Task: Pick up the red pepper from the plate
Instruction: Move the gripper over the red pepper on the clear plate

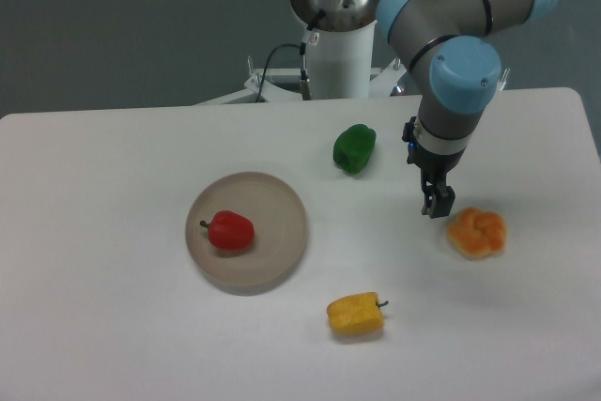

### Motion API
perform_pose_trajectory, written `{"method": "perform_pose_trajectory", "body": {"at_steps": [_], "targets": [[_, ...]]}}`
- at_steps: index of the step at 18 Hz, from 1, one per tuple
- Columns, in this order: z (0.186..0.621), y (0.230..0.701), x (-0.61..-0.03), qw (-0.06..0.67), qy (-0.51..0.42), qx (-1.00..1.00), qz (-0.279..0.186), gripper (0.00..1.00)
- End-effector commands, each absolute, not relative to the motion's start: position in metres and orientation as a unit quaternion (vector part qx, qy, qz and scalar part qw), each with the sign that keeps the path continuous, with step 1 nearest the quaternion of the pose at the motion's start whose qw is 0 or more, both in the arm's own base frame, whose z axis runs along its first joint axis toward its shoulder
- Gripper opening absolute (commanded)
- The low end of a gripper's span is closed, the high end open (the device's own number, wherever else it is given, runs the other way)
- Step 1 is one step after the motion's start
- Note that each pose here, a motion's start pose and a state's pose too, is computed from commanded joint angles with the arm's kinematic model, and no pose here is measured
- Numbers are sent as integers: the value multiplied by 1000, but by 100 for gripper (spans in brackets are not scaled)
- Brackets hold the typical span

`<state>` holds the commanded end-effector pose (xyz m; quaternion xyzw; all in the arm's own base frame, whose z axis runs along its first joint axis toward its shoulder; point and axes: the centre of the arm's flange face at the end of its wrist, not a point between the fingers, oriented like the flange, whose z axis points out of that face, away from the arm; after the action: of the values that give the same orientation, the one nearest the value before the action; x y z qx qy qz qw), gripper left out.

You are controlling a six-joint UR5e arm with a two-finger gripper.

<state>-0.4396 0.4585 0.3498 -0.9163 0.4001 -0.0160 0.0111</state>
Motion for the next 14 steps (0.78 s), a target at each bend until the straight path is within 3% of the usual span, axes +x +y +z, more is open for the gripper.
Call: {"method": "perform_pose_trajectory", "body": {"at_steps": [9,14], "targets": [[338,486,-414,42,383,-922,-36,100],[340,548,-337,88,366,-926,-37,100]]}}
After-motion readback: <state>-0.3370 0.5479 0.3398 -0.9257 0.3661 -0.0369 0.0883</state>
